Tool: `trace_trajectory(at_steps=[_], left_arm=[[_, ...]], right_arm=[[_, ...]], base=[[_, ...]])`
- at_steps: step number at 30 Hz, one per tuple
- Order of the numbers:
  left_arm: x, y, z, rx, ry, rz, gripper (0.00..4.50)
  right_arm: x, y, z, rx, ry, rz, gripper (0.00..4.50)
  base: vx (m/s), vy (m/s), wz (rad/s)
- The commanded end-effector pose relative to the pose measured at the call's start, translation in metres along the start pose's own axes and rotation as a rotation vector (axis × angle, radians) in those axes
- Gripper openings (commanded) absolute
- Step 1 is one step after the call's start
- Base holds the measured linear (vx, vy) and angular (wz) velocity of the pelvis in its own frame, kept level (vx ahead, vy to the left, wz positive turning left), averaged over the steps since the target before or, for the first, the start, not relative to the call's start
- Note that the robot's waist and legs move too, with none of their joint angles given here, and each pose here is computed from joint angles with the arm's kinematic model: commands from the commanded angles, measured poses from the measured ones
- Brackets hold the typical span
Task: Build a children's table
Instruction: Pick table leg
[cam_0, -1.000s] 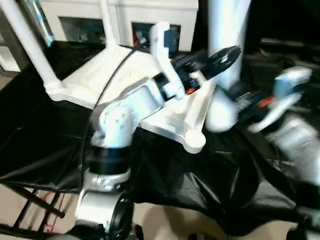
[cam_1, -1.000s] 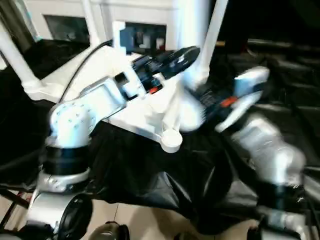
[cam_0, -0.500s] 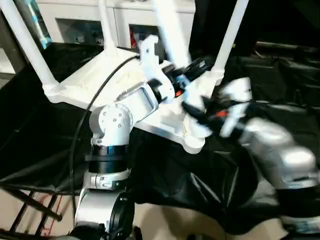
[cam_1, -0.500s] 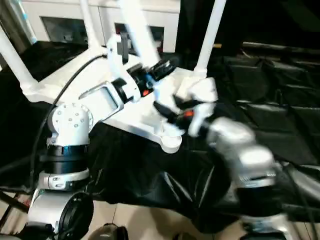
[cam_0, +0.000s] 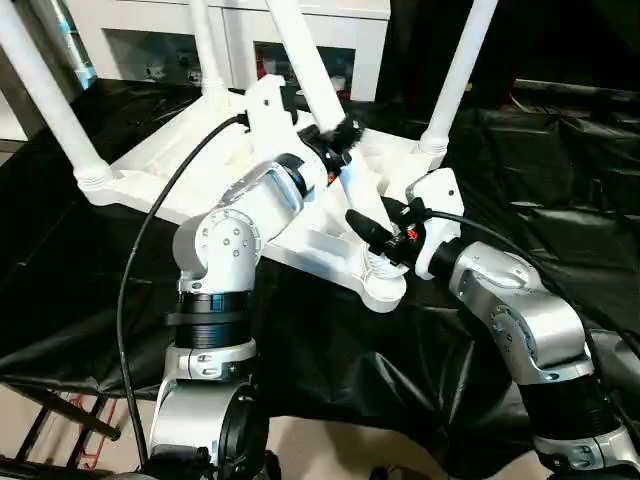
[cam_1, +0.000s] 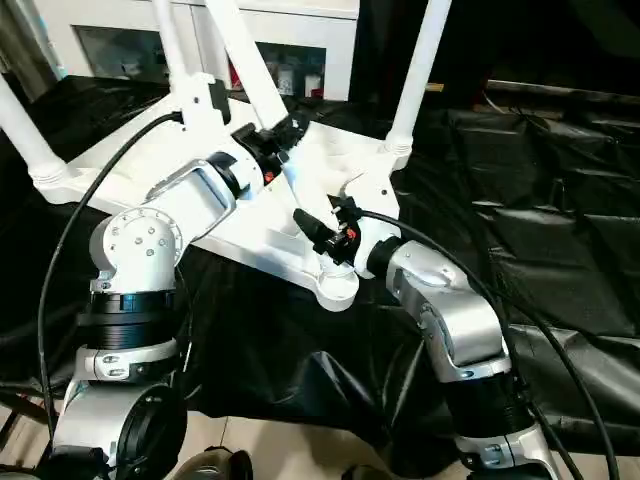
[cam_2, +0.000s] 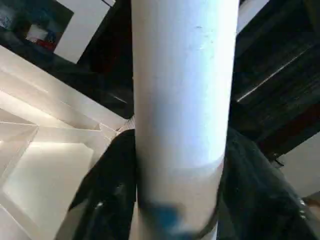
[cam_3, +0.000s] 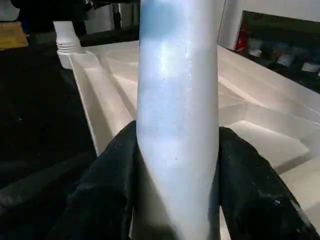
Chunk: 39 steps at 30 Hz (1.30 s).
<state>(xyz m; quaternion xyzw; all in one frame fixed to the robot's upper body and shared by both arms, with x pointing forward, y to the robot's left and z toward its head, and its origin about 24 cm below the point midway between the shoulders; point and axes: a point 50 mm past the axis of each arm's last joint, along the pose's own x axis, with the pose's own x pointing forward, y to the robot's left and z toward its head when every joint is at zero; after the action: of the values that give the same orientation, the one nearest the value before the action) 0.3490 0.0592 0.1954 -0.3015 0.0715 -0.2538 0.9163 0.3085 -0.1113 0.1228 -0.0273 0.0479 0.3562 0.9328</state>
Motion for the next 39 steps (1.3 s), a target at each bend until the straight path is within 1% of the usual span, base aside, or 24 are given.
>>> trace_trajectory(at_steps=[1,5,9,10,12,14,15,16,18,19,20,21,22,23,25,26,28,30,31,34,38,39], left_arm=[[0.005,-0.014,-0.011,-0.043,0.024,-0.040,2.00],[0.005,-0.017,-0.015,-0.050,0.033,-0.052,1.86],[0.005,-0.018,-0.016,-0.048,0.037,-0.067,1.82],[0.005,-0.018,-0.016,-0.046,0.036,-0.069,1.82],[0.005,-0.018,-0.016,-0.023,0.037,-0.096,1.82],[0.004,-0.018,-0.014,0.025,0.048,-0.166,1.82],[0.004,-0.018,-0.014,0.025,0.048,-0.166,1.82],[0.003,-0.018,-0.011,0.050,0.070,-0.241,1.82],[0.000,-0.018,-0.007,0.085,0.102,-0.334,1.82],[-0.002,-0.018,-0.005,0.098,0.118,-0.374,1.82],[-0.005,-0.018,-0.003,0.113,0.145,-0.439,1.82],[-0.005,-0.018,-0.003,0.113,0.145,-0.439,1.82],[-0.008,-0.019,0.000,0.124,0.166,-0.509,1.81],[-0.010,-0.019,0.002,0.133,0.178,-0.545,1.81],[-0.010,-0.019,0.003,0.135,0.180,-0.550,1.81],[-0.016,-0.018,0.011,0.150,0.208,-0.659,1.81],[-0.021,-0.018,0.017,0.129,0.224,-0.734,1.81],[-0.022,-0.018,0.021,0.119,0.216,-0.768,1.81],[-0.024,-0.021,0.024,0.097,0.208,-0.814,1.81],[-0.026,-0.023,0.025,0.089,0.210,-0.849,1.81],[-0.029,-0.025,0.025,0.087,0.219,-0.897,1.81],[-0.029,-0.025,0.025,0.087,0.221,-0.899,1.81]], right_arm=[[0.002,0.000,0.006,-0.008,-0.016,-0.003,1.86],[0.003,0.001,0.008,-0.010,-0.021,-0.005,1.86],[0.004,0.001,0.010,-0.009,-0.028,0.001,1.86],[0.004,0.001,0.011,-0.010,-0.029,0.003,2.21],[0.004,0.001,0.012,0.021,-0.038,0.025,2.56],[0.002,0.001,0.017,0.089,-0.057,0.066,2.66],[0.002,0.001,0.017,0.089,-0.057,0.066,2.77],[-0.002,-0.003,0.021,0.150,-0.070,0.111,2.89],[-0.009,-0.008,0.025,0.184,-0.064,0.177,3.04],[-0.012,-0.010,0.027,0.200,-0.059,0.207,3.04],[-0.017,-0.012,0.029,0.239,-0.044,0.261,3.06],[-0.017,-0.012,0.029,0.239,-0.044,0.261,3.07],[-0.022,-0.014,0.031,0.266,-0.032,0.321,3.07],[-0.025,-0.015,0.033,0.279,-0.020,0.360,3.07],[-0.026,-0.015,0.033,0.281,-0.019,0.366,3.07],[-0.037,-0.016,0.036,0.309,0.020,0.491,3.07],[-0.045,-0.015,0.036,0.317,0.052,0.575,3.07],[-0.047,-0.014,0.036,0.317,0.075,0.602,3.07],[-0.048,-0.012,0.035,0.325,0.089,0.628,3.07],[-0.049,-0.010,0.034,0.331,0.098,0.641,3.07],[-0.049,-0.007,0.029,0.335,0.141,0.652,3.07],[-0.049,-0.006,0.028,0.335,0.146,0.651,2.78]], base=[[0.000,0.000,0.00],[0.000,0.000,0.00],[0.000,0.000,0.00],[0.000,0.000,0.00],[0.000,0.000,0.00],[0.000,0.000,0.00],[0.000,0.000,0.00],[0.000,0.000,0.00],[0.000,0.000,0.00],[0.000,0.000,0.00],[0.000,0.000,0.00],[0.000,0.000,0.00],[0.000,0.000,0.00],[0.000,0.000,0.00],[0.000,0.000,0.00],[0.000,0.000,0.00],[0.000,0.000,0.00],[0.000,0.000,0.00],[0.000,0.000,0.00],[0.000,0.000,0.00],[0.000,0.000,0.00],[0.000,0.000,0.00]])
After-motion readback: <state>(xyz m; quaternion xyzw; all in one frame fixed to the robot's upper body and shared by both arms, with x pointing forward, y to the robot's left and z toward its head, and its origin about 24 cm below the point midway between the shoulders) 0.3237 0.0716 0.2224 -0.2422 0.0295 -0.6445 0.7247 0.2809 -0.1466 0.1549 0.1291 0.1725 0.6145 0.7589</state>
